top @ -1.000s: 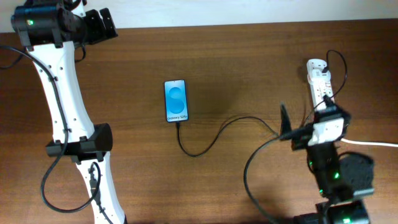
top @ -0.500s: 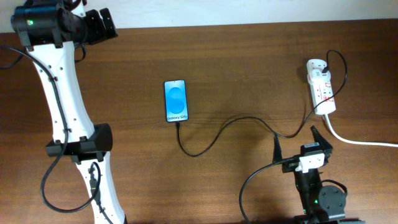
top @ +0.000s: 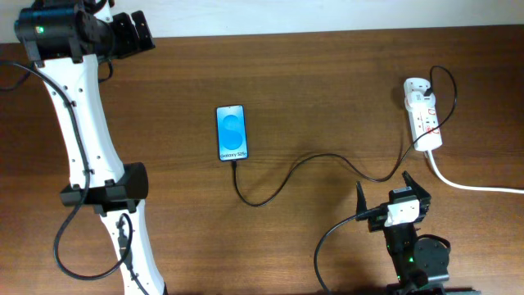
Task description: Plug charger to phone and switch on socket
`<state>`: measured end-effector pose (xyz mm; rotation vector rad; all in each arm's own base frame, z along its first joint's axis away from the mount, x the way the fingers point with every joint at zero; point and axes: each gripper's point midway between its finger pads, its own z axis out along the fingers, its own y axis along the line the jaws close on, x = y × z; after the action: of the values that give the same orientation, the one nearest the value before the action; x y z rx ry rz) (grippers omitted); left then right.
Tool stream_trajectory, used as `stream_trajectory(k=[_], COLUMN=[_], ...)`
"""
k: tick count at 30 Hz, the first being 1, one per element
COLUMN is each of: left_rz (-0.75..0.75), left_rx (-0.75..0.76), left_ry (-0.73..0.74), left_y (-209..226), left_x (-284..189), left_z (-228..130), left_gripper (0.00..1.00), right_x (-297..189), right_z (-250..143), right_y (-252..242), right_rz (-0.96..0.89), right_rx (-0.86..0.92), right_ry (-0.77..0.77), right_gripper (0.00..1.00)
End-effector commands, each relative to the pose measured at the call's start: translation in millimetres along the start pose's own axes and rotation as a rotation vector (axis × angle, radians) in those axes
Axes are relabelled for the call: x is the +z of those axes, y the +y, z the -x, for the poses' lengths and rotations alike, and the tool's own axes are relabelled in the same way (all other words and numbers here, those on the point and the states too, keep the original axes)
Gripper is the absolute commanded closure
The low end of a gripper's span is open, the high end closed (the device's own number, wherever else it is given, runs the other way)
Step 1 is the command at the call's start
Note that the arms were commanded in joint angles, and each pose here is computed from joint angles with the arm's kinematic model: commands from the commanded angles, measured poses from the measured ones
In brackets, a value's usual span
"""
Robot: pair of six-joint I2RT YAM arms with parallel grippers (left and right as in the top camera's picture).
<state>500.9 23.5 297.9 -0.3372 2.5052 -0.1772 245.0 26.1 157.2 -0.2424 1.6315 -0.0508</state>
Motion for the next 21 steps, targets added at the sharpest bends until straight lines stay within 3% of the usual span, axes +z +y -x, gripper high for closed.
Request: stream_trajectory(k=[1, 21], left_rz=[0.007, 0.015], left_rx=[-0.006, -0.01], left_ry=[-0.008, 0.003], left_y=[2, 5], left_x=[-3, -15], left_z=[1, -7], left_gripper=[0.01, 0.01], right_x=[0, 0], right_z=[-1, -1], right_y=[1, 1], right_rz=[0.005, 0.005], right_rx=[0.007, 0.007], right_ry=[-0.004, -0.004], right_gripper=[0.02, 0.02])
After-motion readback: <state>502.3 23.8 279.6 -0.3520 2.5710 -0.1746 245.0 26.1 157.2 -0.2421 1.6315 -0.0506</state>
